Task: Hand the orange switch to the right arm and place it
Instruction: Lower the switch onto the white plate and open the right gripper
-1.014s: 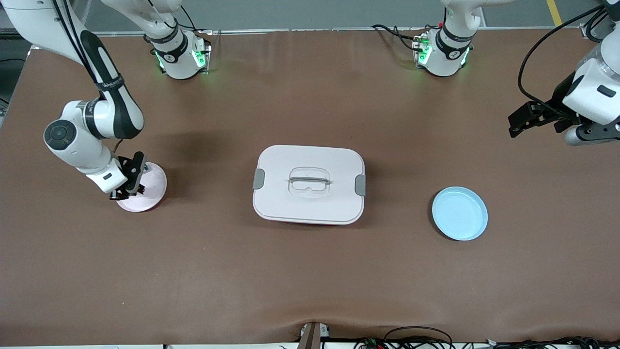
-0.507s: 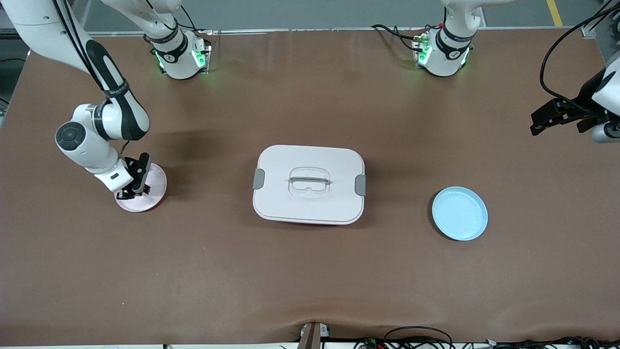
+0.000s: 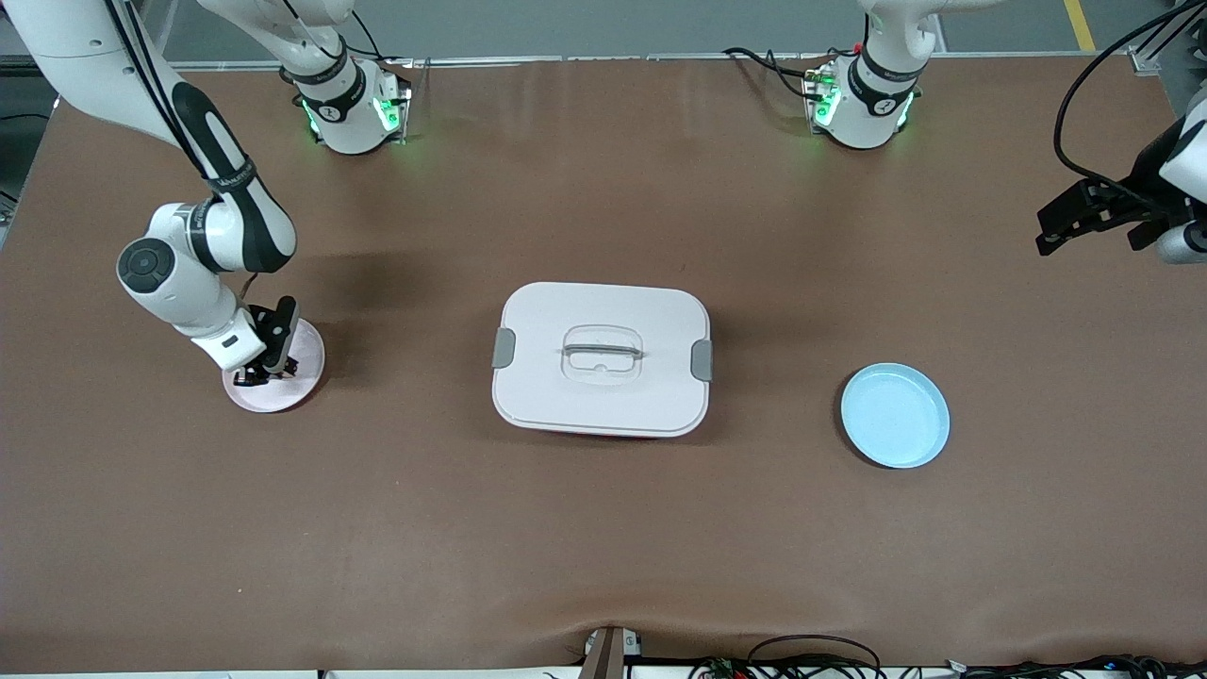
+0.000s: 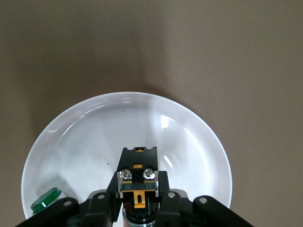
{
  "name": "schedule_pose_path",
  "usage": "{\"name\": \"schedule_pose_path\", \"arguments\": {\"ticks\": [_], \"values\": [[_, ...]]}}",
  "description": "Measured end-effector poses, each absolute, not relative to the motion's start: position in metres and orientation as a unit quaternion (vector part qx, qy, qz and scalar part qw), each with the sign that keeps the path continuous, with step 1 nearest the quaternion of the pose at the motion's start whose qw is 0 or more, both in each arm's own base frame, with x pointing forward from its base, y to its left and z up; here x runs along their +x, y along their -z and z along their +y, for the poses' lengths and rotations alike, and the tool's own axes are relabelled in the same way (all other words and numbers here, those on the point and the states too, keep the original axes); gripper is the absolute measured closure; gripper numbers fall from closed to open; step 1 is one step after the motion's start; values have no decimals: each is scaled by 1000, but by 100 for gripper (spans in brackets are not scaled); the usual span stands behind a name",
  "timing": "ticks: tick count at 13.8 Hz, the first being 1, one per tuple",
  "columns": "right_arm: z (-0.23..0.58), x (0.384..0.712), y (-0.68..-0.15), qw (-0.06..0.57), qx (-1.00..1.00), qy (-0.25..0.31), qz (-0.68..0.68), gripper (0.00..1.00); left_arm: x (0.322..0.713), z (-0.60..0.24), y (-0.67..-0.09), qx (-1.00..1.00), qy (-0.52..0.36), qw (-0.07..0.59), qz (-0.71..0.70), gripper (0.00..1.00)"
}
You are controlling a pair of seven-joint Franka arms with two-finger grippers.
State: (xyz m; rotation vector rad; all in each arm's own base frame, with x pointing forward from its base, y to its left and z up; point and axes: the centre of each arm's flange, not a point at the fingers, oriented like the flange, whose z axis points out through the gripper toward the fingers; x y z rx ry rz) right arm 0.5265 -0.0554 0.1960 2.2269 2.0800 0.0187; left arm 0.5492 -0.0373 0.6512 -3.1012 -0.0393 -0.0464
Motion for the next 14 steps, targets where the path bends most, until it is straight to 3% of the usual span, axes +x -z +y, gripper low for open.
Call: {"name": "schedule_pose_path", "arguments": {"ticks": [3,4,10,14], "values": [[-55,527,-196,48,730,-7,682,66,546,-40,-653,-1000,13,19,-11,0],[-55,527,-196,49,730,-8,682,62,545,-41,-652,-1000,7,17,-10,0],[-53,535,-206,60,694,-15,717,1,541,-51,-651,-1000,-4,1,-3,0],[-56,554,-226,83,644,-25,760,0,541,-56,-651,-1000,-4,-3,1,0]]}}
